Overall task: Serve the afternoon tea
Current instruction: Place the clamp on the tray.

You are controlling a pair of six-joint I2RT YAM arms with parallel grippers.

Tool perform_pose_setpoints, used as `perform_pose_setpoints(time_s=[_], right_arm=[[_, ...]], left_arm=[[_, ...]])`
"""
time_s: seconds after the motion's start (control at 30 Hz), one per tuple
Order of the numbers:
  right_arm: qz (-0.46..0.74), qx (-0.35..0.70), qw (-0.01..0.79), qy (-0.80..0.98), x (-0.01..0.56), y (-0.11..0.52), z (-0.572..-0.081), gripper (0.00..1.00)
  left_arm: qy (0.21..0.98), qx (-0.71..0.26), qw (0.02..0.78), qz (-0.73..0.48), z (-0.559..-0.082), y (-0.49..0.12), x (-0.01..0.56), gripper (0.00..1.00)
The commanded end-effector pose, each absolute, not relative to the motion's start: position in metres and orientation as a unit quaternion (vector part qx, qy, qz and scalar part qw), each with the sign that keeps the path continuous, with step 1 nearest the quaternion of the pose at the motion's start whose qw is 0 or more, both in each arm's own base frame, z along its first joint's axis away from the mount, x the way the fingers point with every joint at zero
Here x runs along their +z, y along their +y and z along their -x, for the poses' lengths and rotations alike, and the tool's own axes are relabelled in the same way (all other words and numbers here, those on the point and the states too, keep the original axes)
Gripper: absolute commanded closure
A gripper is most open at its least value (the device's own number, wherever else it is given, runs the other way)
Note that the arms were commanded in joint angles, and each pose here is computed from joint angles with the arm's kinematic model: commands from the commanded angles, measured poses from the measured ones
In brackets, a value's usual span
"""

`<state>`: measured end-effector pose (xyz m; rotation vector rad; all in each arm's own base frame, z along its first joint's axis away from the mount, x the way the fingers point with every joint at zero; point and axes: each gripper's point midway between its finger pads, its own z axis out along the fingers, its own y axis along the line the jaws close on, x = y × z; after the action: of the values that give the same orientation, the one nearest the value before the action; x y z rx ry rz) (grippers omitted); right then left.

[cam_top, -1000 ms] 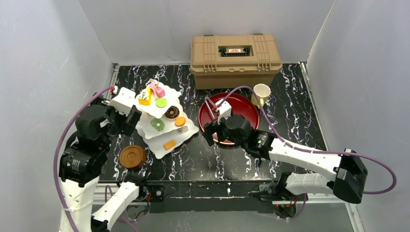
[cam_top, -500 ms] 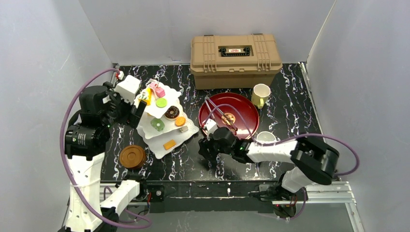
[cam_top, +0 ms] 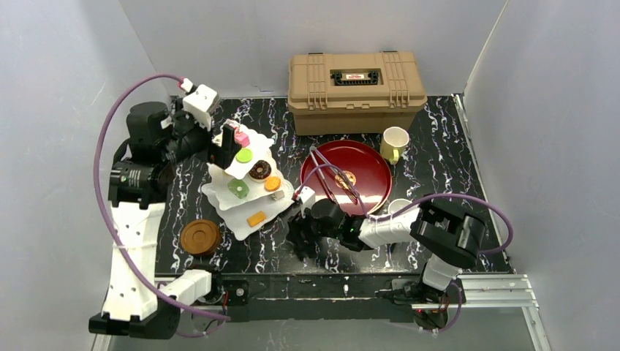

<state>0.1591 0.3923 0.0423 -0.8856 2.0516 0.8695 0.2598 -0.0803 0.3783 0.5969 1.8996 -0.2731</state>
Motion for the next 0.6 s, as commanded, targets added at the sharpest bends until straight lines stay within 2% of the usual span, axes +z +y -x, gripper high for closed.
perform_pose_setpoints(time_s=[0.0,0.1,0.27,0.4,0.57], right_arm=[[0.329,0.37,0.393,0.775,0.074,0.405,-0.161,0.25],[0.326,0.372,0.401,0.771,0.086,0.398,-0.16,0.24],[0.317,0.383,0.41,0.765,0.104,0.388,-0.156,0.24],[0.314,0.385,0.416,0.761,0.115,0.384,-0.155,0.24],[0.319,0.379,0.422,0.759,0.122,0.383,-0.157,0.24]], left_arm=[[0.758,-0.18,0.556,-0.289,-0.277,-0.108,0.392,0.11],[0.748,-0.191,0.562,-0.296,-0.293,-0.106,0.396,0.17],[0.75,-0.185,0.568,-0.286,-0.321,-0.097,0.406,0.2],[0.745,-0.212,0.557,-0.3,-0.315,-0.099,0.407,0.2],[0.744,-0.282,0.497,-0.346,-0.286,-0.112,0.393,0.21]])
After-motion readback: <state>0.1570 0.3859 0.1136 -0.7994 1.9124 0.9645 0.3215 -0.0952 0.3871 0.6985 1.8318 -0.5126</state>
